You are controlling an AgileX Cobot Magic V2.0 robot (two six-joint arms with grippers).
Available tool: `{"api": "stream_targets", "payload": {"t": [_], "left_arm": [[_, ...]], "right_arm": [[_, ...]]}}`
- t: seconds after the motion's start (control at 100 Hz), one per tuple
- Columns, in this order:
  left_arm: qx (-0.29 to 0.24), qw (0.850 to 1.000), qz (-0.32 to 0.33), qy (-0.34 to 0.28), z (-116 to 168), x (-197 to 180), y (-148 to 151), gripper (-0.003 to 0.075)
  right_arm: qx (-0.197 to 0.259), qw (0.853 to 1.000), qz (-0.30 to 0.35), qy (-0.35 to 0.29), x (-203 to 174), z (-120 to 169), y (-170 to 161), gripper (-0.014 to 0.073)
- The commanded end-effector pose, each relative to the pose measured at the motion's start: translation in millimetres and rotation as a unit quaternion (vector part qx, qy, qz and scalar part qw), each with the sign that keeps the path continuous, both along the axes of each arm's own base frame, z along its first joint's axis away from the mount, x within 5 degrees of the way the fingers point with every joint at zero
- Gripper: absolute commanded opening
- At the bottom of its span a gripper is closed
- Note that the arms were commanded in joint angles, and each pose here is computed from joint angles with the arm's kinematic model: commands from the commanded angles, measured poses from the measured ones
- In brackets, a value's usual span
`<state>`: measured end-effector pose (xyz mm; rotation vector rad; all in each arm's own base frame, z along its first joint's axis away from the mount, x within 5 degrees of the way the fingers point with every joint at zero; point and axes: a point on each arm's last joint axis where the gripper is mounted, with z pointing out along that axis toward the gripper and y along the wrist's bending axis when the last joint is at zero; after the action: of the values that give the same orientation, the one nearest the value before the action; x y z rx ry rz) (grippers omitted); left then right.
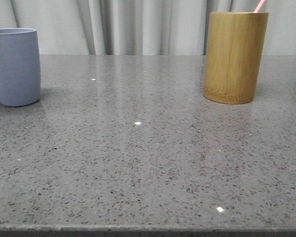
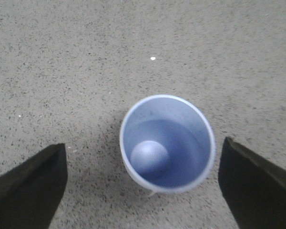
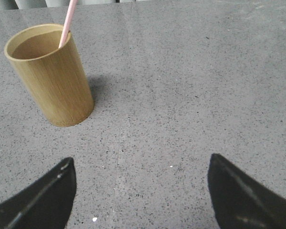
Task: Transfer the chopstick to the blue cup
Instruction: 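Lower the left gripper into the light blue cup and grip its rim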
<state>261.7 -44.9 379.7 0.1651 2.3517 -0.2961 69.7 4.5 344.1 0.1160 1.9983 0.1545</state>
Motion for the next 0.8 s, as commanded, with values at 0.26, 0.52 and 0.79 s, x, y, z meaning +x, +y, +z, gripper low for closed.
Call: {"api": "stream_targets", "payload": {"t": [0.26,0.52,0.79], "left_arm": [[-0.003,1.0,0.01,0.022,-19.3,41.8,-3.2,0.0619],[-0.003,0.999,0.01,0.038,-29.7,49.6,-4.1,0.0445],[-0.005,0.999,0.011,0.038,-29.5,49.7,-4.3,0.0034]], "right_arm": [[-0.004,0.999,-0.003,-0.047,3.8,16.0,-0.7,0.0572],[-0.004,0.999,-0.003,-0.047,3.8,16.1,-0.8,0.0572],[-0.003,0.998,-0.003,-0.062,4.6,18.6,-0.7,0.0572]]}}
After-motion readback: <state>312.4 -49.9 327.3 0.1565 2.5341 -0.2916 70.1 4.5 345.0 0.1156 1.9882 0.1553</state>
